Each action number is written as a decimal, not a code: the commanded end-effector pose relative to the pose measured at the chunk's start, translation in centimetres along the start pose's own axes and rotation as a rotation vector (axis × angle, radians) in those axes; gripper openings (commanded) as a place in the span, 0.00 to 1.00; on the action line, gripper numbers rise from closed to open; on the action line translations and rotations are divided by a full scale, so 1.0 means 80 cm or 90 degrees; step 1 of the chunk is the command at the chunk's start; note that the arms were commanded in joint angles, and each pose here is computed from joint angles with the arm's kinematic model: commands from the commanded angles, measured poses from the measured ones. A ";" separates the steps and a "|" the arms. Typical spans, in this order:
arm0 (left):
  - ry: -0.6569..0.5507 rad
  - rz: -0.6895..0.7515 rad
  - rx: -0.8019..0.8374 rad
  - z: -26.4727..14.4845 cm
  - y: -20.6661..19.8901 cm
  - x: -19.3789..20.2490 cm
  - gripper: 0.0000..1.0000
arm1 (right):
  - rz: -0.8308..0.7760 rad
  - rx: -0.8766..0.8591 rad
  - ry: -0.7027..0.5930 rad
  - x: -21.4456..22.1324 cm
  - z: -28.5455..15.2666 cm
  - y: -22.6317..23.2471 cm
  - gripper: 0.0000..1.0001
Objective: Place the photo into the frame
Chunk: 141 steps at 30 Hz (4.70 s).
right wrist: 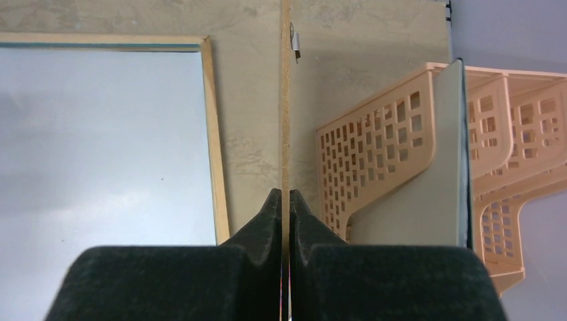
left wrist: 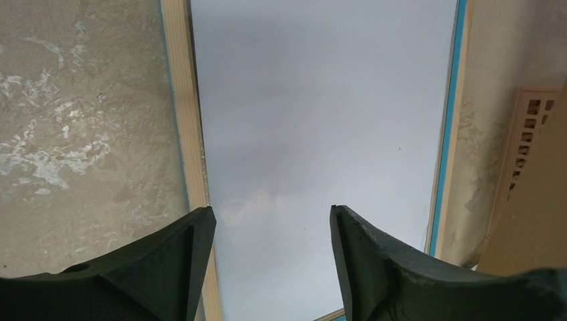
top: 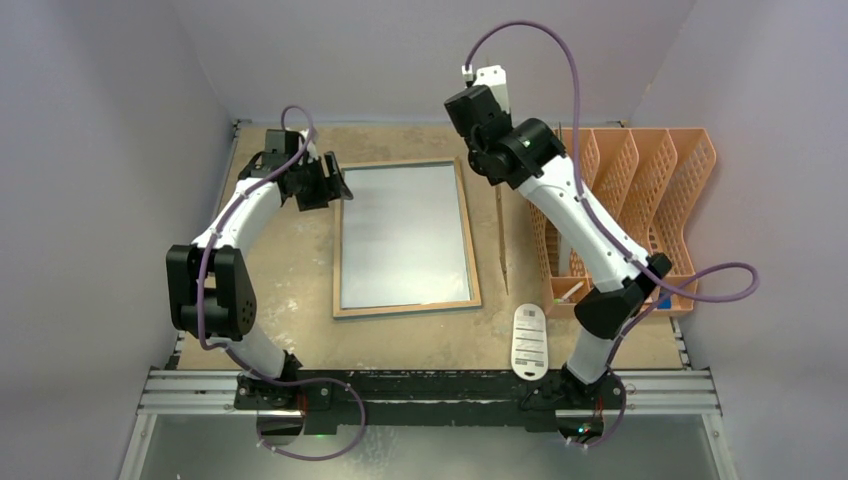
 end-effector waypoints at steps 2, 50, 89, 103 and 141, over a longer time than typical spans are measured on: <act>-0.023 -0.015 0.026 0.002 -0.006 -0.009 0.67 | 0.008 -0.017 -0.034 -0.006 0.029 0.035 0.00; -0.309 -0.102 0.487 0.007 -0.130 -0.161 0.72 | 0.020 -0.244 -0.042 0.120 0.051 0.221 0.03; -0.093 -0.147 0.412 0.045 -0.145 -0.120 0.00 | -0.044 -0.355 -0.035 0.132 0.044 0.235 0.65; -0.098 -0.081 0.429 0.067 -0.115 -0.100 0.00 | 0.170 -0.422 0.013 0.084 0.032 0.163 0.81; 0.021 -0.149 0.242 0.110 0.090 -0.003 0.00 | 0.281 -0.120 0.238 0.234 0.235 0.070 0.99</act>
Point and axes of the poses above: each gripper's point midway between its finger pads, its own z axis out along the fingers, its own y axis along the line the jaws close on, x = y × z, the point moved 6 cm from there along -z, back along the fingers, and after that the axes turned 15 degrees about z, right-handed, at the moved point
